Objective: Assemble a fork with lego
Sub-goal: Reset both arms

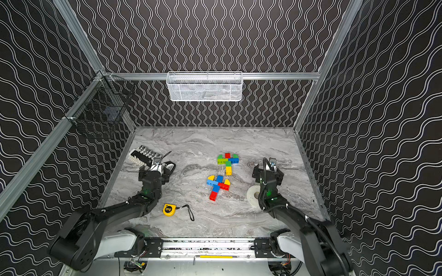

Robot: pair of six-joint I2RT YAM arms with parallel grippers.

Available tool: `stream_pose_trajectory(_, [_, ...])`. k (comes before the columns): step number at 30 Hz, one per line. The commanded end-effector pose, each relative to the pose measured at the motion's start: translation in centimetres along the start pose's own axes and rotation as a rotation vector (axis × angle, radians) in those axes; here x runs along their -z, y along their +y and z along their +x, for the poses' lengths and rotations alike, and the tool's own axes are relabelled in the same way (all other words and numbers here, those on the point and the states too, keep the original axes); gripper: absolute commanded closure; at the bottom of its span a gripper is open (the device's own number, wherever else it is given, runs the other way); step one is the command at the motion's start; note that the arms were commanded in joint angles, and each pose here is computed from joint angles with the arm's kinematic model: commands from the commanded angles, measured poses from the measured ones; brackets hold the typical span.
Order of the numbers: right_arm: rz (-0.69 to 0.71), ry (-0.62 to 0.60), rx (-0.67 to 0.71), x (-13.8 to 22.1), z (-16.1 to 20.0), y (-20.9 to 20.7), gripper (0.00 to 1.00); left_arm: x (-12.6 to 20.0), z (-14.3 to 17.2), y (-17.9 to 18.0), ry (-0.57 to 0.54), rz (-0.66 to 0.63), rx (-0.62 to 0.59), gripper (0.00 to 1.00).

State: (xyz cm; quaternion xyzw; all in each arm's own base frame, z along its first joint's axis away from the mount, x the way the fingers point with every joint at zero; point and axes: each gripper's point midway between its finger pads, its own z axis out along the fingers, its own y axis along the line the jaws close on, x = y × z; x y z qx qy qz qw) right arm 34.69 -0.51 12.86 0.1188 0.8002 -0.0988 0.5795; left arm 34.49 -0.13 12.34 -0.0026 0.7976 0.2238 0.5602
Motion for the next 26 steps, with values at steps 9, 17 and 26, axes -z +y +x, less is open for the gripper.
stream_pose_trajectory(9, [-0.152, -0.099, -0.088, -4.9, -0.5, -2.4, 0.00, -5.8, 2.5, -2.1, -0.039, 0.270, 0.198, 0.01])
stream_pose_trajectory(17, [-0.144, -0.126, -0.064, -4.3, -0.1, -2.5, 0.00, -6.2, 2.6, -2.0, -0.013, 0.248, 0.188, 0.01])
stream_pose_trajectory(26, [-0.141, -0.147, -0.054, -4.0, -0.2, -2.2, 0.00, -4.9, 2.8, -0.9, -0.068, 0.210, 0.213, 0.01])
